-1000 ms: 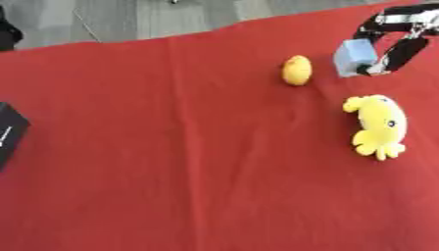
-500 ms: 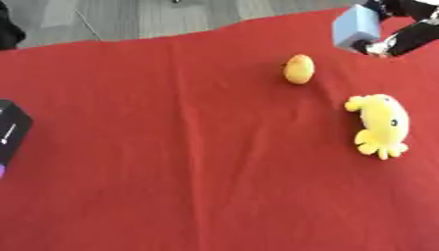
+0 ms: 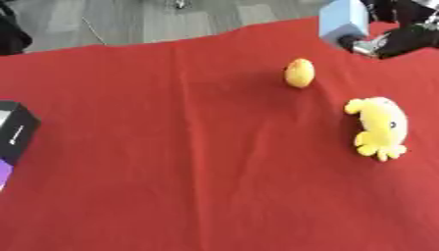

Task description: Pick up the objects with one hand, pass them to the other hand, and then place them into the box on the other side of the table.

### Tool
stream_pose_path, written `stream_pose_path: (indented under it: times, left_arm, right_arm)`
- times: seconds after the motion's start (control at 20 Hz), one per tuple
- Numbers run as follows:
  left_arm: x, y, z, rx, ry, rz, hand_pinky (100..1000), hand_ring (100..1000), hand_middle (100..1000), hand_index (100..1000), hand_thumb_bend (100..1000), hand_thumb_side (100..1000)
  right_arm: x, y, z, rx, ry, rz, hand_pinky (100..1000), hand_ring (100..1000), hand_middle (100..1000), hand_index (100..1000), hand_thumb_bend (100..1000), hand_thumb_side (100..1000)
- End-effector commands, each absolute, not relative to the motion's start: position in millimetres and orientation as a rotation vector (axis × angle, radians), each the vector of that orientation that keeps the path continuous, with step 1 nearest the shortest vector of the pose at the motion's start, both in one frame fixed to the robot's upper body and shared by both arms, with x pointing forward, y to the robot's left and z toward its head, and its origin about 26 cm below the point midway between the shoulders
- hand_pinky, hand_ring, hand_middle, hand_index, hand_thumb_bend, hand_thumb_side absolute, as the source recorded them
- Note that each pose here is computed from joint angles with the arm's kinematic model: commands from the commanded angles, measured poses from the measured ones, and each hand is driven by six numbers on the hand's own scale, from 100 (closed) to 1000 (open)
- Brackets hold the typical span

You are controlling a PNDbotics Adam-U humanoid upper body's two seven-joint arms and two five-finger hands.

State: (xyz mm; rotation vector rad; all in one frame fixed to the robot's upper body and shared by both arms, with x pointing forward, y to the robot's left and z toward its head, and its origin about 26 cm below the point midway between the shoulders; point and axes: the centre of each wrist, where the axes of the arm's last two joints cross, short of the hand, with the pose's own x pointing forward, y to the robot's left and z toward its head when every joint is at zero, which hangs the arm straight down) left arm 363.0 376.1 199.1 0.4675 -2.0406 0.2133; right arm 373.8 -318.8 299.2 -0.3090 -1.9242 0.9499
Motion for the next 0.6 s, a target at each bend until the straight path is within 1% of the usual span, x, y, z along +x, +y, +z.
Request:
stream_pose_path:
  times: [0.05,0.35,0.6]
  left_arm:
    - [359.2,380.4,223.0,0.525,-2.092,0.124,818,744,760,803,723,608]
    - [352.5,371.0,246.9,0.569,-2.136,-0.07,818,744,758,803,735,592]
    - [344.2,363.3,266.7,0.589,-2.149,-0.218,816,735,733,790,741,579]
  right_arm:
    - [365.8,-299.1,306.0,-0.244,-1.99,0.926,795,594,471,569,100,100]
    - [370.7,-264.0,286.7,-0.126,-2.03,0.882,793,590,473,571,100,100]
    - [373.8,-234.3,273.7,-0.032,-2.04,0.902,794,589,473,572,100,100]
